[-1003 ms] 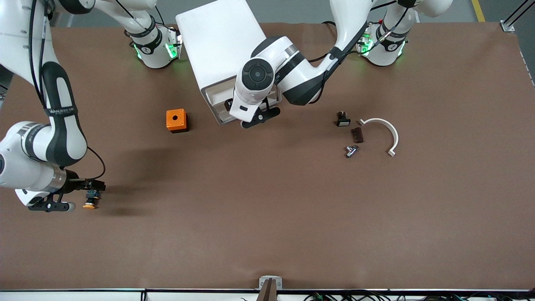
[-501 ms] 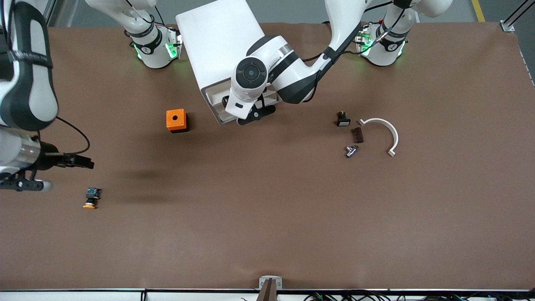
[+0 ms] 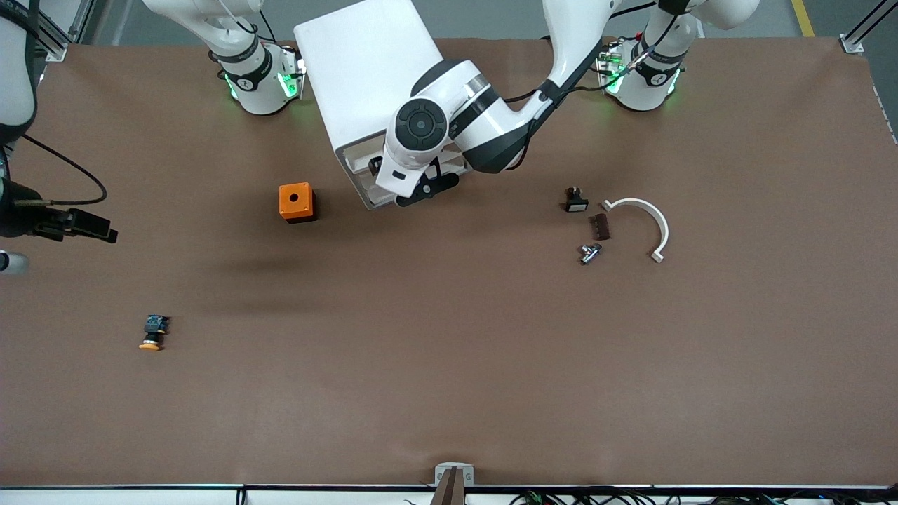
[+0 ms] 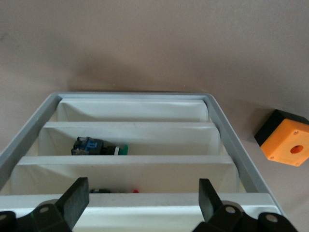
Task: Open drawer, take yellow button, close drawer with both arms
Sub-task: 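Push the drawer shut with the left gripper while the right gripper withdraws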
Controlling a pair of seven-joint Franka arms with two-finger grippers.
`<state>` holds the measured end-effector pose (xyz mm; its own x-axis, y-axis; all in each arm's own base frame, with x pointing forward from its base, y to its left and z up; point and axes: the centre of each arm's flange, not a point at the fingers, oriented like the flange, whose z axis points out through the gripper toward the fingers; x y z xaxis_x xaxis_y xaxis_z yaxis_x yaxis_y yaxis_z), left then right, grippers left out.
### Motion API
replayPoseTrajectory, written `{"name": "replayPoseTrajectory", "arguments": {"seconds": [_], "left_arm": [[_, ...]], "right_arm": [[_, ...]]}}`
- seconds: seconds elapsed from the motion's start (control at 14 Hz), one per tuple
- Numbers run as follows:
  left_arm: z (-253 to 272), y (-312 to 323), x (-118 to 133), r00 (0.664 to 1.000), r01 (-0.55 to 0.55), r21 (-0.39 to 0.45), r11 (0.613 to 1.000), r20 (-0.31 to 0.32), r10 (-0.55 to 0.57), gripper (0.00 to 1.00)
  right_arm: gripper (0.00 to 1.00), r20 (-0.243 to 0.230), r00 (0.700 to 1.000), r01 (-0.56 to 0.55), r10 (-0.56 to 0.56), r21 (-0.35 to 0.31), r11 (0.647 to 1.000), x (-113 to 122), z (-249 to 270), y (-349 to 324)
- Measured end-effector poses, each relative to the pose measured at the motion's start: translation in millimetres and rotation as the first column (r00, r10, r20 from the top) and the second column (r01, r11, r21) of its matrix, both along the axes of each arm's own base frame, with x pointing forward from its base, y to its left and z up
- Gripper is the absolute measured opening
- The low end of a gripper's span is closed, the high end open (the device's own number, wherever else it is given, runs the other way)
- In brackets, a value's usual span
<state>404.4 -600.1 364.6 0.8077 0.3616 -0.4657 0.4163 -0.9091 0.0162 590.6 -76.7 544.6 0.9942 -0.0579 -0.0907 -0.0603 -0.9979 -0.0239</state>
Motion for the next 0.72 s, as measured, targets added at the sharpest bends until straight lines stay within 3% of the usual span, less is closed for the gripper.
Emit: {"name": "replayPoseTrajectory", "arguments": {"seconds": [0.36,0.72], "left_arm": [[0,-3,-4,0.998,-0.023,-0.029,0.999,-0.052,0.021,1.0],[-4,-6,-10,0.995,-0.038,-0.042,0.998,-0.098,0.034,1.0]], "right_arm": [[1.0,-0.026,1.0,-0.002,0.002,-0.019,1.0,-4,8,-3],[1.0,-0.004,1.0,-0.003,0.003,-0.042,0.999,-3,20,-6]]}}
